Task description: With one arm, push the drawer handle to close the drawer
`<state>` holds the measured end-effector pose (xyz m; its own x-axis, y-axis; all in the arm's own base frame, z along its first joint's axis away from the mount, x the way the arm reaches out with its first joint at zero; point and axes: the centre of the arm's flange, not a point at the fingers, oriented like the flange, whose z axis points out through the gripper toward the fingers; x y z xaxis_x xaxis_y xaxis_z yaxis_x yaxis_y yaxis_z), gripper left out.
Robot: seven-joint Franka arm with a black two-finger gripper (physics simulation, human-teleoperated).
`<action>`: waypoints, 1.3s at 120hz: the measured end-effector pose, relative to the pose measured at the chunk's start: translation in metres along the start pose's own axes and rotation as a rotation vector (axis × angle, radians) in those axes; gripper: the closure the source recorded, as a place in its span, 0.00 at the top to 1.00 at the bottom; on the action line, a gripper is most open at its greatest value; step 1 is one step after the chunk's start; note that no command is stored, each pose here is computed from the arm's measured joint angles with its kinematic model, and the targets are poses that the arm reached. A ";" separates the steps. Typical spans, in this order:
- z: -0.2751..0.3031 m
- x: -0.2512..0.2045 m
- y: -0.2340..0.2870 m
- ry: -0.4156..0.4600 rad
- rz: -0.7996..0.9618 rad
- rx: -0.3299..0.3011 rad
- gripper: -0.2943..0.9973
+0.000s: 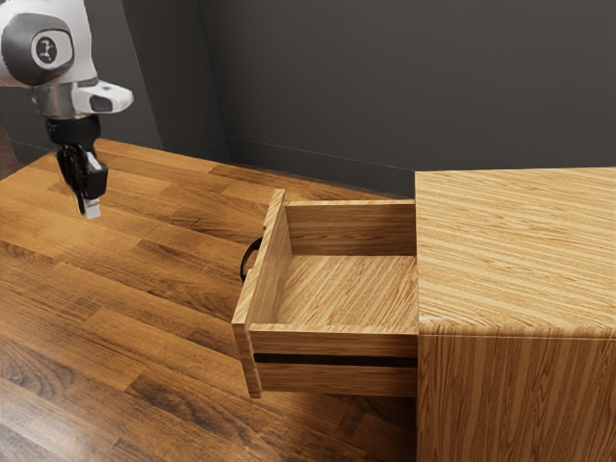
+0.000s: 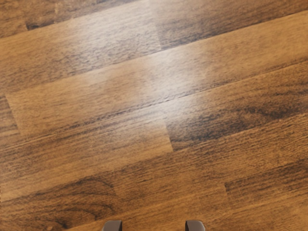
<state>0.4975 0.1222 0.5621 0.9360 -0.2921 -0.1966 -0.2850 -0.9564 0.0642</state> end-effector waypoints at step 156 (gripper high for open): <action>0.047 0.028 0.249 0.205 0.906 0.293 0.16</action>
<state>0.4426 -0.1244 0.5270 0.3467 -0.9378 -0.0169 -0.9289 -0.3408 -0.1445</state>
